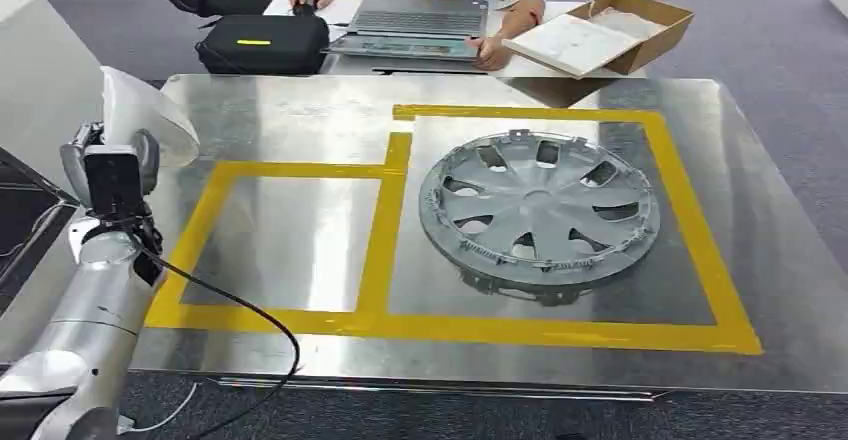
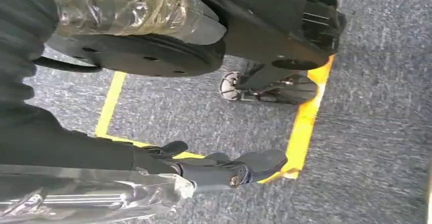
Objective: Take the parts from the cabinet and place them on the table.
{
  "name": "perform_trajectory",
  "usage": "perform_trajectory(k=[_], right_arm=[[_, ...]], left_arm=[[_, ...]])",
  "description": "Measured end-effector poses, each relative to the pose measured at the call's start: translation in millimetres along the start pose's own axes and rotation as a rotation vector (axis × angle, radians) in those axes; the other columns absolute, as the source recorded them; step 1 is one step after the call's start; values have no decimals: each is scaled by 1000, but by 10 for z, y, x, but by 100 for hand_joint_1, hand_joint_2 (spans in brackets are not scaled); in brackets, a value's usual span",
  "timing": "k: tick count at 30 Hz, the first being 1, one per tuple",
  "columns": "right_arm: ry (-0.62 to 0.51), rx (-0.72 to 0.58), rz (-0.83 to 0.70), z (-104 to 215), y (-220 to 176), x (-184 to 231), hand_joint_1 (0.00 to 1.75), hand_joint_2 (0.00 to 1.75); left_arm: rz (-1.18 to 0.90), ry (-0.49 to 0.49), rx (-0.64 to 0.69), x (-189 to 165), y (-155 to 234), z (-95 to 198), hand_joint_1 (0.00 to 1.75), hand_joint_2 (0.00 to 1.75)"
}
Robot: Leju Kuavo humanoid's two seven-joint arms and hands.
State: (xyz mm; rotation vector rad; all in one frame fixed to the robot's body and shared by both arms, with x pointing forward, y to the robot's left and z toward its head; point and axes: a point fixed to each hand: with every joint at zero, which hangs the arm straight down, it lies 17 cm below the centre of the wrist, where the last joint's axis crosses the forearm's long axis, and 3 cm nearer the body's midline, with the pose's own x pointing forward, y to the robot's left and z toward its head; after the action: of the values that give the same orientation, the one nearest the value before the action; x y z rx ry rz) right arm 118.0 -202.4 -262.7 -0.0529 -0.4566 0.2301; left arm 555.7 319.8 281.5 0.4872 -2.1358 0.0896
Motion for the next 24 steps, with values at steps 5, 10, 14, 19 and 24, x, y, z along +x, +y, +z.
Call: perform_trajectory(k=[5, 10, 14, 19, 24], right_arm=[[-3, 3, 11, -1, 0, 5, 0, 175], [-10, 2, 26, -10, -38, 19, 0, 175], [-17, -1, 34, -26, -69, 62, 0, 175], [-18, -1, 44, -28, -85, 56, 0, 175], [-20, -2, 45, -32, -90, 72, 0, 175]], left_arm=[[21, 34, -62, -112, -181, -58, 175, 175], [17, 73, -190, -171, -692, 58, 175, 175], [19, 106, -254, -223, -1031, 263, 175, 175], [32, 122, -288, -214, -1229, 344, 175, 175], [35, 127, -309, -202, -1329, 376, 175, 175]])
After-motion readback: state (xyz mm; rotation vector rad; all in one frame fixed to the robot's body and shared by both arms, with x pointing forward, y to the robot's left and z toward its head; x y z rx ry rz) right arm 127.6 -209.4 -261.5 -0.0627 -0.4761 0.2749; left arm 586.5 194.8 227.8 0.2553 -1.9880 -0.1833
